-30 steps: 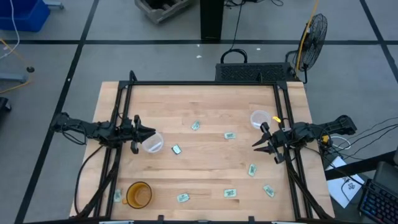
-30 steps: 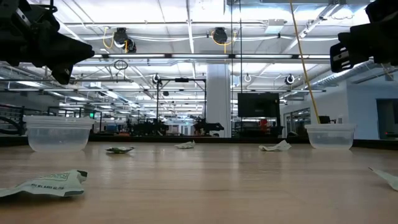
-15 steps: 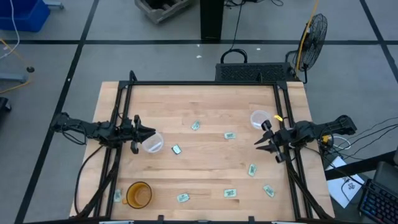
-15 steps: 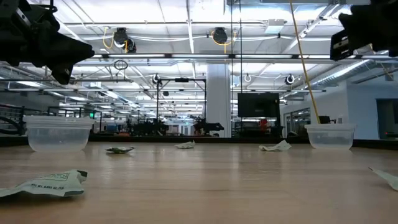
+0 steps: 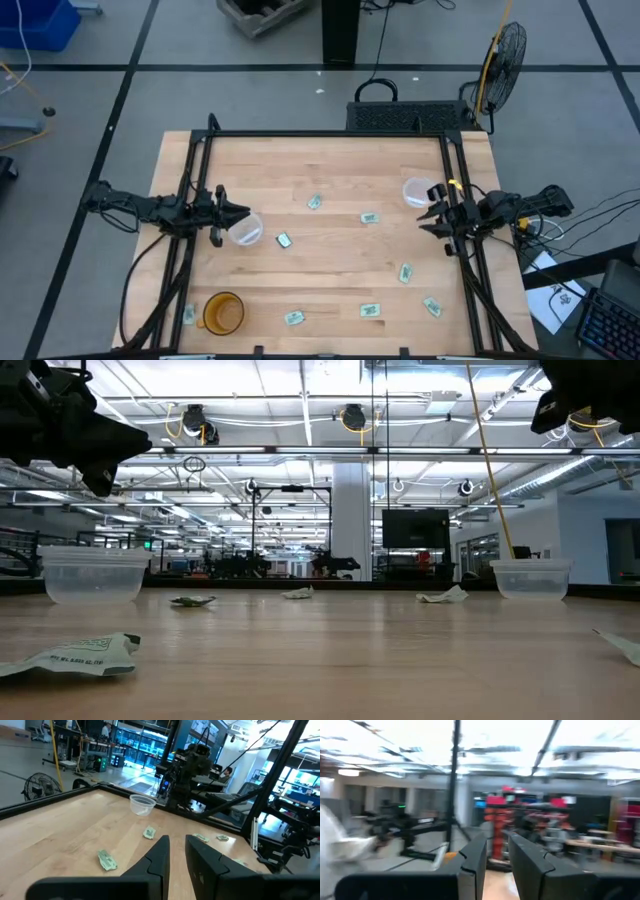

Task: Pick and place items into bin
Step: Put the green stevia packet into the right transparent bin, then put the green stevia packet into the left transparent bin

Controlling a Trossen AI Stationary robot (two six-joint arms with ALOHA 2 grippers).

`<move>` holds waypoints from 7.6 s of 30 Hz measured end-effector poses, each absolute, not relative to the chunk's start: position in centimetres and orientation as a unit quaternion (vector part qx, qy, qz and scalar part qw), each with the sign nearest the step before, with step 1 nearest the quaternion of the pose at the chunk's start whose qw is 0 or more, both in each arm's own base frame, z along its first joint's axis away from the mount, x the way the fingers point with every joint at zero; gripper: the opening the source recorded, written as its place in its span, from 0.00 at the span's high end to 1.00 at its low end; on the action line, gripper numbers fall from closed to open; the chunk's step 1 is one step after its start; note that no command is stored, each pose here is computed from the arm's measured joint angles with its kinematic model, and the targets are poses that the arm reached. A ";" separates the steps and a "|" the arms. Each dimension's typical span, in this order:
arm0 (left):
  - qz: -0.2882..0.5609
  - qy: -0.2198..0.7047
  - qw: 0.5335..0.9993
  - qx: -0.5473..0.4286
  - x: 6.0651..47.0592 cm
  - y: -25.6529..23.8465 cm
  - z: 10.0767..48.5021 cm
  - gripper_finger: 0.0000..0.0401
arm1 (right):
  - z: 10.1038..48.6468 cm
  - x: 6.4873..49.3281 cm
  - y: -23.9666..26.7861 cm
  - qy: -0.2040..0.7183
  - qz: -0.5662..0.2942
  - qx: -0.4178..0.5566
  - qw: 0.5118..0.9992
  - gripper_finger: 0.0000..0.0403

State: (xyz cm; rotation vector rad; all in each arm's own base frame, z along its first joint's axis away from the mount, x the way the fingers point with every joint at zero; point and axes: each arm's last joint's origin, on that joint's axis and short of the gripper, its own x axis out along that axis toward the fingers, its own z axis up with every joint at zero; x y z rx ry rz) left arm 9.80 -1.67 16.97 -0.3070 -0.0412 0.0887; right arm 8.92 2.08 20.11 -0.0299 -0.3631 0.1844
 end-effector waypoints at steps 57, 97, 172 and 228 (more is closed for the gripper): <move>0.246 0.100 0.961 0.072 12.5 -0.4 26.1 0.55 | 13.7 23.0 -2.0 0.446 -0.228 0.145 0.853 0.65; 0.247 0.096 0.963 0.056 12.5 -0.4 26.1 0.55 | 19.8 20.6 -2.1 0.321 -0.246 0.150 0.902 1.00; 0.182 0.339 0.922 -0.042 31.2 7.9 19.3 0.55 | 19.1 17.8 -2.6 0.134 -0.331 0.103 0.928 0.82; 0.260 0.499 0.808 -0.172 16.7 -0.4 22.4 0.99 | 18.7 17.6 -2.6 0.156 -0.332 0.099 0.925 0.82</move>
